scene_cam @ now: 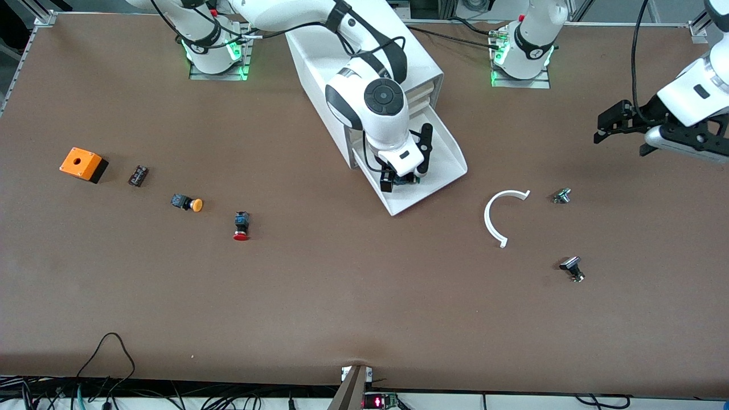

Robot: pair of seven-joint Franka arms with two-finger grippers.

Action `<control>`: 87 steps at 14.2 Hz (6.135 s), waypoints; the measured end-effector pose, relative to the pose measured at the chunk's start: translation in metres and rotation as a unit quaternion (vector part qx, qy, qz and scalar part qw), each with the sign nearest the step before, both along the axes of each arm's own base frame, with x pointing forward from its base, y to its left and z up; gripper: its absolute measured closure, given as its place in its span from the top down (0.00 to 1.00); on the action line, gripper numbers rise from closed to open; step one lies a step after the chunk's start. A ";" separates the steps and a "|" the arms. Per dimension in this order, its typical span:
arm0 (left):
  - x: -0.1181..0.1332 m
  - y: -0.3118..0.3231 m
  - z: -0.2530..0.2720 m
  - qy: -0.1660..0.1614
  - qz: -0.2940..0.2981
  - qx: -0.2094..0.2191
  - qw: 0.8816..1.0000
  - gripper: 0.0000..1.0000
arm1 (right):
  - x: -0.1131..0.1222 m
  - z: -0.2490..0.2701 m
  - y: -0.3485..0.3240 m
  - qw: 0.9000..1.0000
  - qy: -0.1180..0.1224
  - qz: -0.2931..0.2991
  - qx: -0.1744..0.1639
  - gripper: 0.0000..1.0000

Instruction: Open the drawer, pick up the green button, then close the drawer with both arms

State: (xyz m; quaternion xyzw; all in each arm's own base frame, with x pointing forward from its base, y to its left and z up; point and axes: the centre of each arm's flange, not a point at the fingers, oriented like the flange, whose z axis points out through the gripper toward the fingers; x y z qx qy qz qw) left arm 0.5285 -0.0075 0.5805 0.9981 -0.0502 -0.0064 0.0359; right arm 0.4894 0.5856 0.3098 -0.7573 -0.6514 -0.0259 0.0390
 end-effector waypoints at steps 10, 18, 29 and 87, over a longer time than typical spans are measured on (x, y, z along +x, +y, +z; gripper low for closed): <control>0.003 -0.017 -0.003 0.048 0.125 0.071 0.988 1.00 | -0.011 -0.037 0.014 1.000 -0.004 0.020 0.003 1.00; 0.015 -0.018 0.003 0.023 0.063 0.069 0.995 1.00 | -0.012 -0.047 0.019 0.999 -0.012 0.034 0.010 0.99; 0.023 -0.010 -0.002 0.015 0.064 0.055 0.996 1.00 | -0.011 -0.055 0.024 0.998 -0.034 0.055 0.014 0.41; 0.062 -0.204 -0.270 0.051 0.240 -0.027 0.969 1.00 | 0.163 0.091 -0.327 0.833 0.090 -0.545 -0.037 1.00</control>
